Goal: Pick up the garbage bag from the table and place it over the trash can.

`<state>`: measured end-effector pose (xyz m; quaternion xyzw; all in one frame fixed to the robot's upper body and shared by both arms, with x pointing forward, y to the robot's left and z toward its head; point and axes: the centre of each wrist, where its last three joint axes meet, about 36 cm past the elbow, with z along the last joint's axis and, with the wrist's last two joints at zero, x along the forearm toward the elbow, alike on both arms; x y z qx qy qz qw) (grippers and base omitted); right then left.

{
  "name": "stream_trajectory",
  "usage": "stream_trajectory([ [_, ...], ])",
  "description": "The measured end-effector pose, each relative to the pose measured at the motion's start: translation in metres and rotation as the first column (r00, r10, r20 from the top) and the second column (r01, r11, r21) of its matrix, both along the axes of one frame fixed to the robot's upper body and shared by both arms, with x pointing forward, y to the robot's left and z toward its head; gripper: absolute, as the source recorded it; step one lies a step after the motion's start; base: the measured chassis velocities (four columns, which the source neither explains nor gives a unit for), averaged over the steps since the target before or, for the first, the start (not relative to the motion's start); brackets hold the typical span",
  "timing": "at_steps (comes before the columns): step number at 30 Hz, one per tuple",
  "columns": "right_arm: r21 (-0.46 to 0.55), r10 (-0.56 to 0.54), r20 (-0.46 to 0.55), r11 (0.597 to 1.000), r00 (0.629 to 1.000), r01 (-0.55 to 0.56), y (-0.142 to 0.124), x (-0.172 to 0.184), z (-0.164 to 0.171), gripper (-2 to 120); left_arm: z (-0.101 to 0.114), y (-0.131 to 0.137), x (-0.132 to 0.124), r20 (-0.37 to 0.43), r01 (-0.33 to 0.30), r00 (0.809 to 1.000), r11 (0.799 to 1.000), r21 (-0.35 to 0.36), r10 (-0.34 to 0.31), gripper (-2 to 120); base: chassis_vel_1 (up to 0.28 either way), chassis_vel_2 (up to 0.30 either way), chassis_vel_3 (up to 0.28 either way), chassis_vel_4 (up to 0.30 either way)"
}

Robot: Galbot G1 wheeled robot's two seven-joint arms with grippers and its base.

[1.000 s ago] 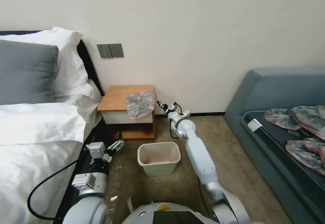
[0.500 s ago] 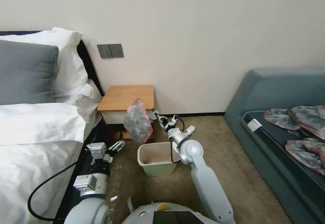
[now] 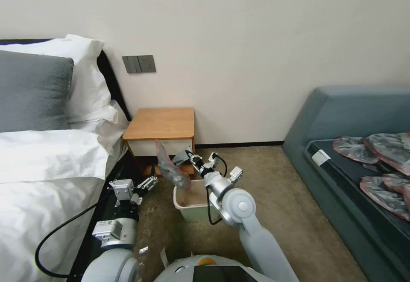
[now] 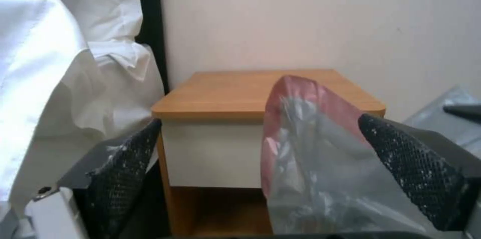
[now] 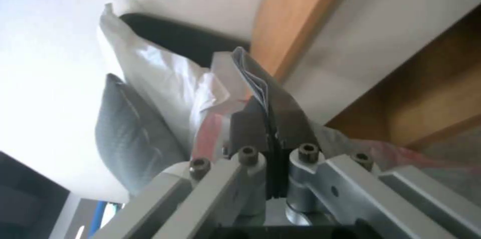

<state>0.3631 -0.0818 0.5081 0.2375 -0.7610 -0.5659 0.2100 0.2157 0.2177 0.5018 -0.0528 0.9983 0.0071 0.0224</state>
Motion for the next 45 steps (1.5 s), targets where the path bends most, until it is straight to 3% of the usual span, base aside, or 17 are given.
stream_trajectory([
  [11, 0.058, 0.008, -0.002, 0.998, 1.000, -0.007, 0.016, -0.014, 0.023, 0, 0.001, 0.004, 0.001, 0.009, -0.005, 1.000, 1.000, 0.018, 0.005, 100, 0.000, 0.000, 0.000, 0.000],
  [15, 0.037, -0.020, -0.077, 0.999, 0.997, 0.023, 0.016, -0.019, 0.018, 0, 0.002, 0.006, 0.003, 0.017, -0.007, 1.000, 1.000, 0.025, 0.007, 100, 0.000, 0.000, 0.000, 0.000],
  [17, 0.017, -0.049, -0.164, 0.998, 0.985, 0.052, 0.016, -0.021, 0.016, 0, 0.002, 0.005, 0.003, 0.016, -0.007, 1.000, 1.000, 0.021, 0.006, 100, 0.000, 0.000, 0.000, 0.000],
  [26, -0.081, -0.124, -0.331, 0.991, 0.935, 0.103, 0.013, -0.024, 0.005, 0, 0.002, 0.004, 0.003, 0.015, -0.012, 1.000, 1.000, 0.013, 0.012, 100, 0.000, 0.000, 0.000, 0.000],
  [45, -0.175, -0.232, -0.427, 0.969, 0.874, 0.172, -0.006, -0.058, 0.000, 0, 0.001, 0.002, 0.002, 0.015, -0.006, 1.000, 1.000, 0.015, 0.006, 100, 0.000, 0.000, 0.000, 0.000],
])
